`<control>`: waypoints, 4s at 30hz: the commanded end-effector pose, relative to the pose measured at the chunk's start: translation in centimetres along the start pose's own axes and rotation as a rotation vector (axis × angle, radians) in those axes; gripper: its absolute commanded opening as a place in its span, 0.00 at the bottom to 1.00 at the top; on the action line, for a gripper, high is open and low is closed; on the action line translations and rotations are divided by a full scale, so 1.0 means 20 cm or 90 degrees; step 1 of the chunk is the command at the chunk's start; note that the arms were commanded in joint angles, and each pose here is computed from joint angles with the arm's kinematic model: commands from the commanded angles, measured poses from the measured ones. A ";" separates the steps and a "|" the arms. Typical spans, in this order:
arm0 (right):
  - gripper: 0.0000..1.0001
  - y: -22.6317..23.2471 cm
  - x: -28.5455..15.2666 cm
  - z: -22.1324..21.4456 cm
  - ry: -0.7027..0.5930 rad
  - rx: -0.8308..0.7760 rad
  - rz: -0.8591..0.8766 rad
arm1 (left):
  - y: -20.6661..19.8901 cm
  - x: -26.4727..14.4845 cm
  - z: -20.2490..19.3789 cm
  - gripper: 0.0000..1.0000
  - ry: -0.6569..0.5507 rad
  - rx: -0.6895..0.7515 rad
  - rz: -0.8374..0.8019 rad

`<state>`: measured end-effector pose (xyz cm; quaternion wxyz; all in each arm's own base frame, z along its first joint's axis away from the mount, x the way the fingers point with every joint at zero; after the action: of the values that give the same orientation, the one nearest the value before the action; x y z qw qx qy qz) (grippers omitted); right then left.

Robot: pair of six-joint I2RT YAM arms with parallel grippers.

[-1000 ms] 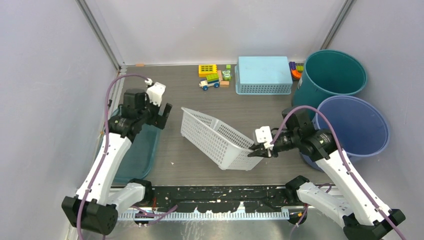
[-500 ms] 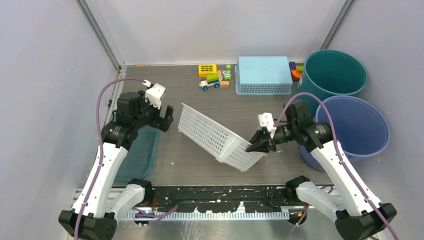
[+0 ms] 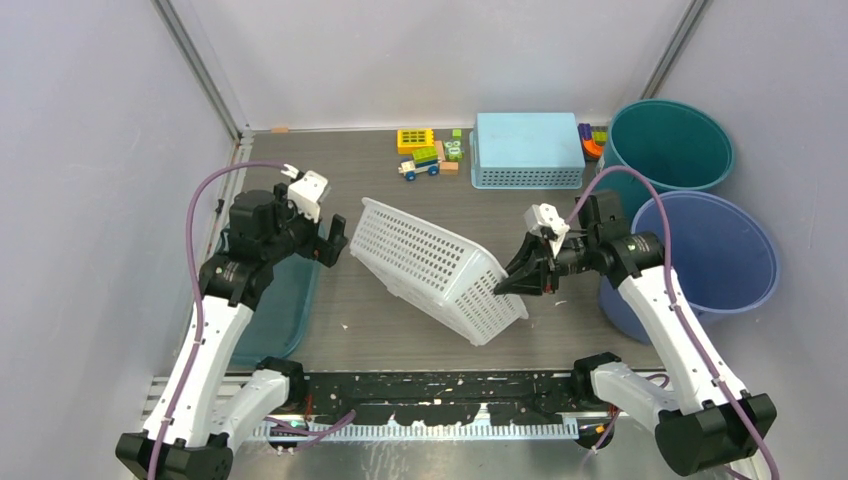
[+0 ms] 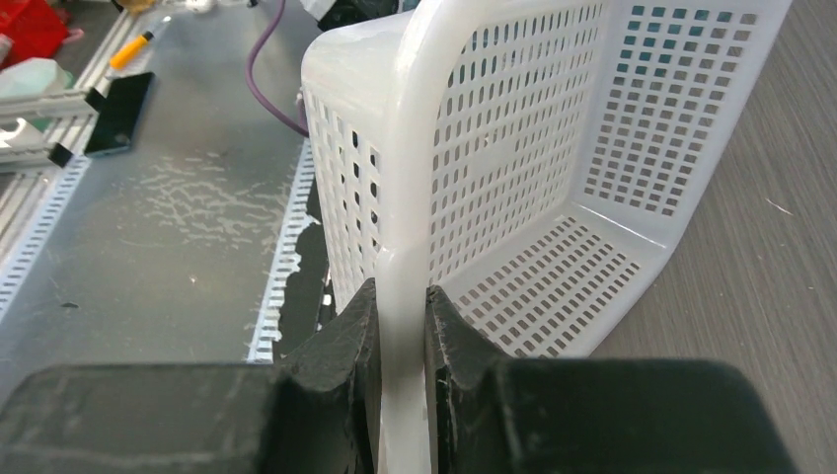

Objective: Turn the large container upside down

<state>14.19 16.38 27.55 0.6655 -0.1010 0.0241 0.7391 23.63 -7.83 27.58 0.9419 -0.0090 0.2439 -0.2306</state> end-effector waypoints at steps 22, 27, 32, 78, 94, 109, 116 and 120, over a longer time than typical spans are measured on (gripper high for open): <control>0.01 -0.06 -0.02 0.08 -0.085 0.169 0.044 | -0.03 0.00 0.04 1.00 -0.050 -0.010 -0.020; 0.01 -0.07 -0.02 0.08 -0.083 0.207 0.046 | -0.03 0.00 0.03 1.00 -0.050 -0.010 -0.022; 0.01 -0.10 -0.03 0.07 -0.082 0.245 0.044 | -0.03 0.01 0.03 1.00 -0.047 -0.014 -0.023; 0.06 -0.31 -0.22 -0.10 -0.065 0.444 -0.041 | -0.01 0.06 0.00 1.00 -0.032 -0.033 -0.025; 0.30 -0.28 -0.22 -0.13 -0.049 0.409 -0.038 | -0.04 0.13 0.08 1.00 -0.014 -0.051 -0.071; 0.37 -0.27 -0.24 -0.21 0.027 0.436 -0.020 | -0.09 0.31 0.20 1.00 -0.011 -0.049 -0.095; 0.33 -0.30 -0.25 -0.29 0.052 0.476 -0.014 | -0.11 0.38 0.17 1.00 0.014 -0.035 -0.094; 0.35 -0.34 -0.26 -0.37 0.104 0.480 -0.067 | -0.13 0.39 0.17 1.00 0.017 -0.033 -0.102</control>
<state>22.68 11.06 21.67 0.6784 0.0856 0.2939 0.6679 28.99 -13.45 24.53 0.9029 -0.0607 0.3125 -0.2890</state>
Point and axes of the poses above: each gripper's point midway between its finger pads, its own x axis out along the fingers, its own y axis along the line the jaws close on, z = x × y, the point moved 4 cm from there along -x, back along the fingers, and after that the axes turned 13 degrees about -x, right-handed, at the moved point
